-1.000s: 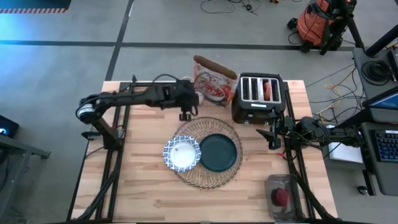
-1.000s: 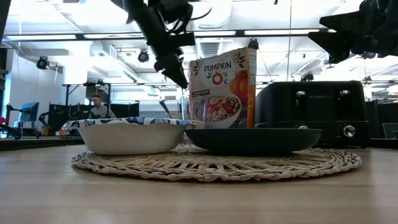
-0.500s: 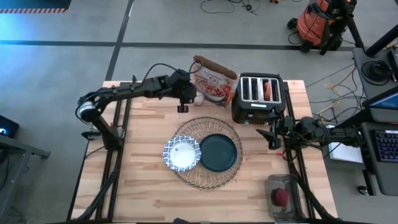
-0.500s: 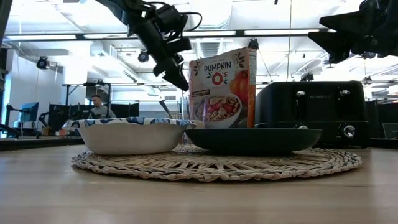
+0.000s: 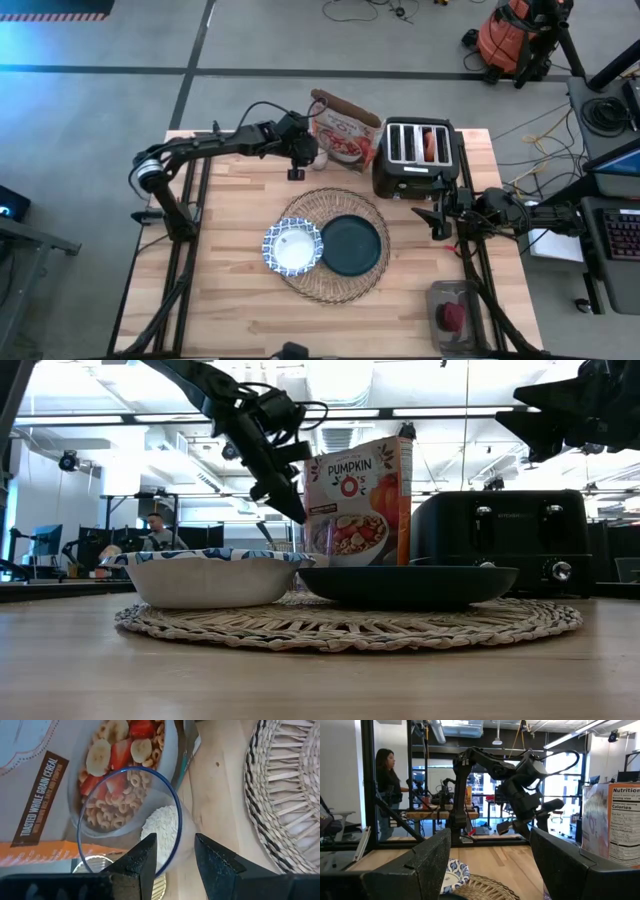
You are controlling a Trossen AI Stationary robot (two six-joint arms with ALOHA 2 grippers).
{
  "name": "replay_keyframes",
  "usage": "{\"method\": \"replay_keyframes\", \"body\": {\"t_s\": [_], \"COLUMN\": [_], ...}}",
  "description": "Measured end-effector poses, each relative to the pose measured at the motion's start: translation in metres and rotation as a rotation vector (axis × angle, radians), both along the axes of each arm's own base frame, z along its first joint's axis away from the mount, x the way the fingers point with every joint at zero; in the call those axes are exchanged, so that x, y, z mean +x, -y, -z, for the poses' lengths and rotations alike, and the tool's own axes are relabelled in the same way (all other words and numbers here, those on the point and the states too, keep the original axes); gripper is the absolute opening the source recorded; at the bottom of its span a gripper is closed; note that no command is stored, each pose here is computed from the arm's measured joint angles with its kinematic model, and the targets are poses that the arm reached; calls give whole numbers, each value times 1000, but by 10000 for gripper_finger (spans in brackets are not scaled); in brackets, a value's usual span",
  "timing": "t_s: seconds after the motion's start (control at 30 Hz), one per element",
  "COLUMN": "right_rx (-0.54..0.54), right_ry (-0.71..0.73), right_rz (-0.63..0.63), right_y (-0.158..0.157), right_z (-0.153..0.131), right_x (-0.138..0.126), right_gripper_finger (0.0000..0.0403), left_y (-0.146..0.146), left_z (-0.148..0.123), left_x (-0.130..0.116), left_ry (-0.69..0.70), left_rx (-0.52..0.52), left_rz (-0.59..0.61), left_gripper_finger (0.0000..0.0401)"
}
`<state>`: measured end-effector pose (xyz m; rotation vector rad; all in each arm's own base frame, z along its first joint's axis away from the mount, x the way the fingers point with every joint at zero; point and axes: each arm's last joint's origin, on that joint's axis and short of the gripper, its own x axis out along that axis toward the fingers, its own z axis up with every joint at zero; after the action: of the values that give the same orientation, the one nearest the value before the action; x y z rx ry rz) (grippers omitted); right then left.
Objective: Arrange a breakfast setting
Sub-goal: Put the cup of milk on the brown placemat to the top of the white bowl
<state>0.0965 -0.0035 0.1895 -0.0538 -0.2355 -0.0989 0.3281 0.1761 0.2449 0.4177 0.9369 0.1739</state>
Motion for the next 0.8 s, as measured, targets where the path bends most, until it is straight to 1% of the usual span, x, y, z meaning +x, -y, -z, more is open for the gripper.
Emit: {"method": "replay_keyframes", "body": {"t_s": [0.27, 0.4, 0.57, 0.63, 0.8], "right_rx": [0, 0, 0, 1, 1], "right_ry": [0, 0, 0, 0, 0], "right_rz": [0, 0, 0, 0, 0], "right_y": [0, 0, 0, 0, 0], "right_z": [0, 0, 0, 0, 0], "right_x": [0, 0, 0, 0, 0], "right_gripper_finger": [260, 260, 260, 260, 260], "left_y": [-5, -4, -4, -3, -2], "left_z": [9, 11, 11, 11, 12], "left_x": [3, 3, 3, 2, 1], "left_ry": [-16, -25, -30, -36, -32], "left_rx": [-9, -11, -8, -24, -58], "left_rz": [-5, -1, 8, 12, 23], "left_gripper_finger": [108, 82, 30, 12, 7]}}
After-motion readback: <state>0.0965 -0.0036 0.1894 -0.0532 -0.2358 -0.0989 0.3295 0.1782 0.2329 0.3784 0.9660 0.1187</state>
